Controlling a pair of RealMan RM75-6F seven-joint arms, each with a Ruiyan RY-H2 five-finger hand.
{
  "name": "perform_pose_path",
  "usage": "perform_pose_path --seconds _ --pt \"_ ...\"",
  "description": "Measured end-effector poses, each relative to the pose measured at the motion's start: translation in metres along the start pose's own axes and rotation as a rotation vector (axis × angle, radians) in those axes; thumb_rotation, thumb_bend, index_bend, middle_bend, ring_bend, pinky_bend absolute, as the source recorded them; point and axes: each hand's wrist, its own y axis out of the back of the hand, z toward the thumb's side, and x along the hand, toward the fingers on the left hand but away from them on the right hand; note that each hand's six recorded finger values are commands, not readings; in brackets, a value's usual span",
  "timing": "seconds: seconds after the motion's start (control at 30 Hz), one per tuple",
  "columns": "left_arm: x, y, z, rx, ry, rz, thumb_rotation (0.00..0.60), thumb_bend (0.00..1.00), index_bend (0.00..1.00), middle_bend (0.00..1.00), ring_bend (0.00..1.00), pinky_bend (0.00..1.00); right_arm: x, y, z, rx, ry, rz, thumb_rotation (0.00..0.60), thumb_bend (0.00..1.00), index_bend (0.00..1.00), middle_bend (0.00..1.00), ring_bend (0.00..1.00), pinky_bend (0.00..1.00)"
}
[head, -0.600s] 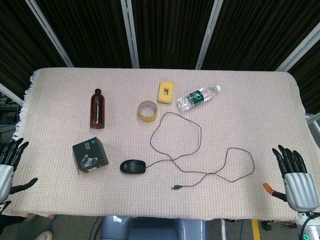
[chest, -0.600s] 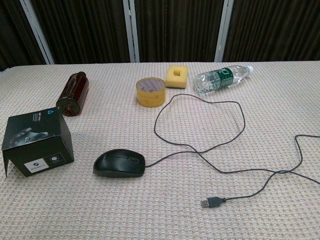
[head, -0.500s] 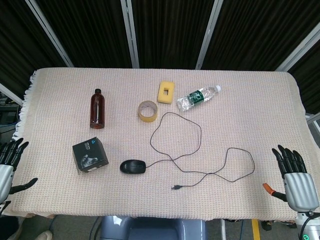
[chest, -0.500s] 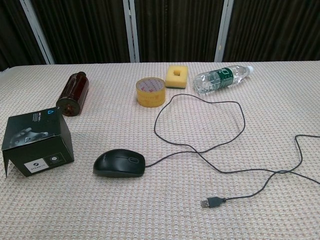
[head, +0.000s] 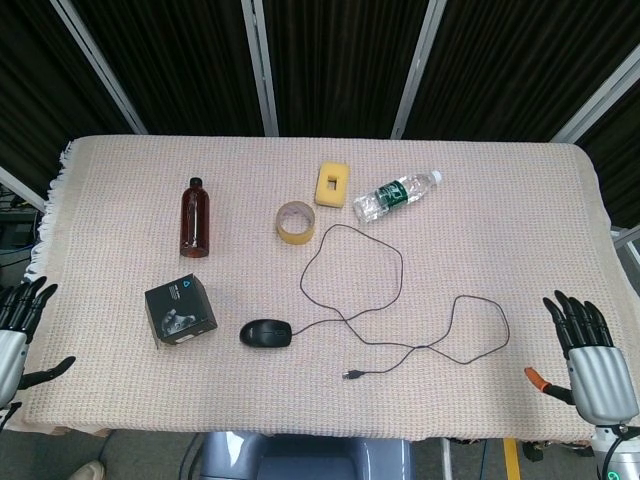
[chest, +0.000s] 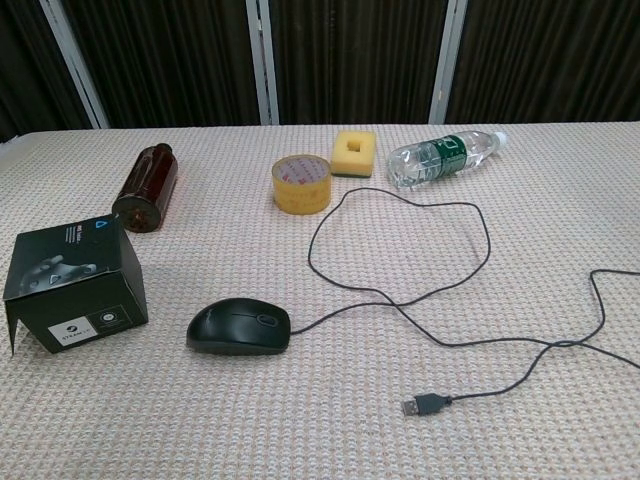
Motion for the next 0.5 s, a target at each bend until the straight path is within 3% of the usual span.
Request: perform_pose_path --seconds 0.37,0.5 --pt "-0.0004 -0.0008 0.0028 0.003 -0.008 -0.002 0.6 0.04 0.05 0.0 0.0 0.0 0.0012 -0.0005 -0.0002 -0.014 0.008 0.015 0.6 0.11 0.03 0.01 0.0 0.0" --pt "-0.0005 -0.0002 0.0021 -0.001 -0.003 0.0 0.6 0.04 0.05 0.0 0.0 0.0 -0.0006 0.0007 0.0043 -0.031 0.032 0.018 0.6 0.11 0.05 0.16 0.07 0.06"
